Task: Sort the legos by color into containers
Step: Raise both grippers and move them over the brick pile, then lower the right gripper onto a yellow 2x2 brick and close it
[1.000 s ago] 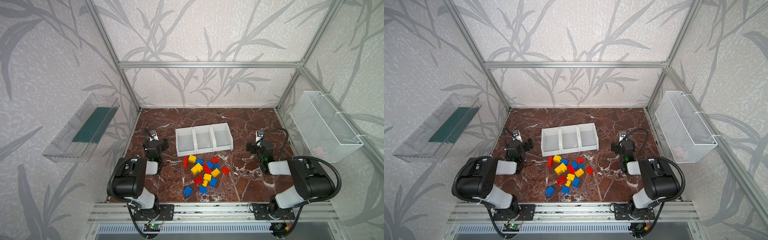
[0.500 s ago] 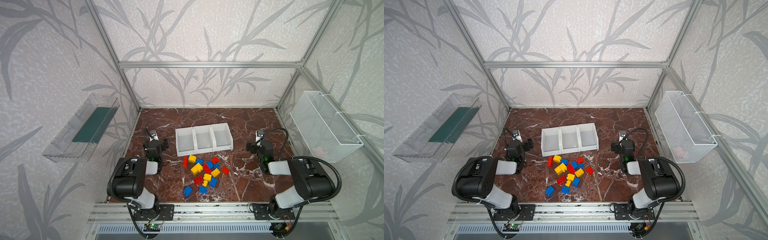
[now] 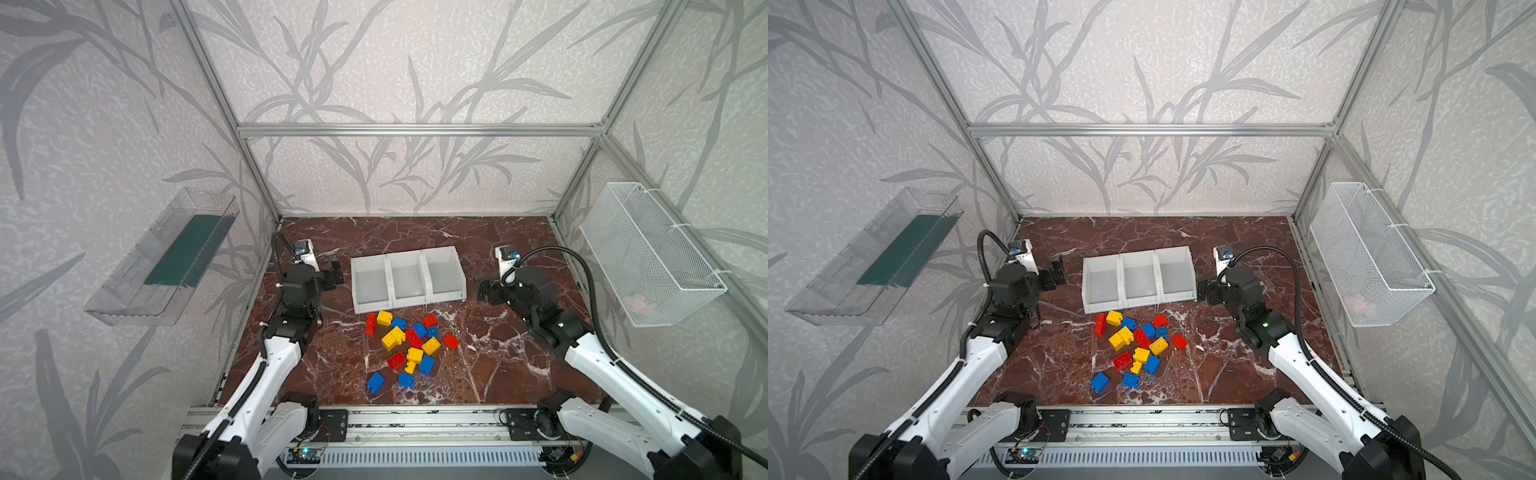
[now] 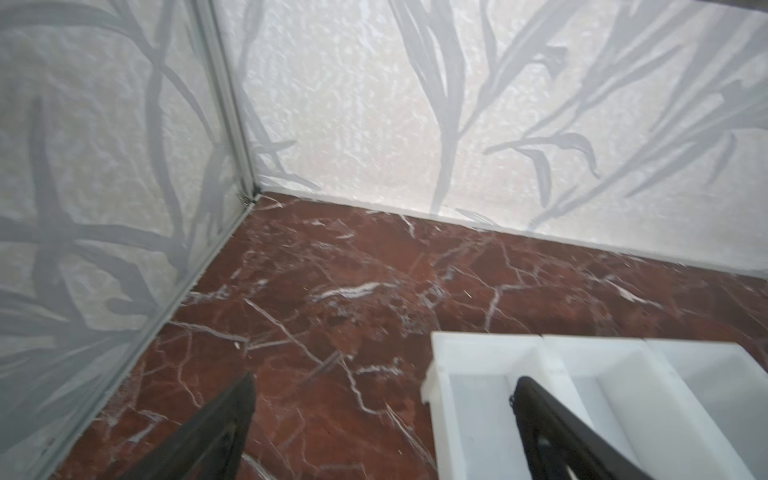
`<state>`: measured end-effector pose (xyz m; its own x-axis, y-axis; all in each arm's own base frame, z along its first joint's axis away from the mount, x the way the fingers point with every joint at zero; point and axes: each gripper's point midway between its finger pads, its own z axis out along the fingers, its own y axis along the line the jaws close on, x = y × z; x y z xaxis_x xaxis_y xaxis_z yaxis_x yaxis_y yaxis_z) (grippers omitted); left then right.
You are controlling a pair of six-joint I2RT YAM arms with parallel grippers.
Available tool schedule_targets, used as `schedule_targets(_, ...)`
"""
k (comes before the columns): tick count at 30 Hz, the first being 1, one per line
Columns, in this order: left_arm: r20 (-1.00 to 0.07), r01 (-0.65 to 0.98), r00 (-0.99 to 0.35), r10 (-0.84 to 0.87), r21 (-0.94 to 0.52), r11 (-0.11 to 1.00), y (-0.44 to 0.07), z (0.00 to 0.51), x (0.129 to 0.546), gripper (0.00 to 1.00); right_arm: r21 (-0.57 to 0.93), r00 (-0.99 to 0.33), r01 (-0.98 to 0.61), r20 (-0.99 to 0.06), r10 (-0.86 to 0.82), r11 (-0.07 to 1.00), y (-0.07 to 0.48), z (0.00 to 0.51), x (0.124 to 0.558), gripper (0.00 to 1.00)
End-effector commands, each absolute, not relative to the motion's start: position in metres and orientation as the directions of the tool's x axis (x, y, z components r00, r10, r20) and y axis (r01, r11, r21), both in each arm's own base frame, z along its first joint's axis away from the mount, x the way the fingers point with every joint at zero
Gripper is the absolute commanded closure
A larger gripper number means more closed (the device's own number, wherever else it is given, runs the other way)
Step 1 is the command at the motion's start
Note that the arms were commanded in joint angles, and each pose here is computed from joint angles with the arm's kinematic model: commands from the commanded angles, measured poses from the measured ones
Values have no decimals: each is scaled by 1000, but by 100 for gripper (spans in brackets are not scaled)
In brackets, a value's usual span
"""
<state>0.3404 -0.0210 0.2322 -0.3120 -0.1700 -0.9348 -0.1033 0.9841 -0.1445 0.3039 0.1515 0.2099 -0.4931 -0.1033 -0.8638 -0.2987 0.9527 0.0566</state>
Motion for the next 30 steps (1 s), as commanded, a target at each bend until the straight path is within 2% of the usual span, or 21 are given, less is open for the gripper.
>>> schedule_targets(1,-821,-97,-529,-216,-195,976,-35,179,300,1,52,-760,-275,-624,-184,960,157,139,246,1)
schedule_targets(7,-776,-65,-579,-250,-262,963,-52,159,272,1,61,-818,-294,-532,-218,954,197,110,212,2)
schedule_targets(16,-734,-40,-622,-272,-318,947,-68,139,264,1,33,-874,-294,-414,-254,955,261,76,194,8)
schedule_targets(20,-726,-36,-631,-274,-325,945,-71,136,263,1,22,-880,-259,-418,-226,966,275,71,199,9)
schedule_targets(25,-720,-25,-637,-274,-337,941,-76,133,262,1,-59,-891,-206,-402,-212,977,272,63,207,9)
schedule_targets(30,-711,-24,-648,-274,-341,940,-78,129,263,1,-77,-897,-203,-386,-217,976,272,56,207,9)
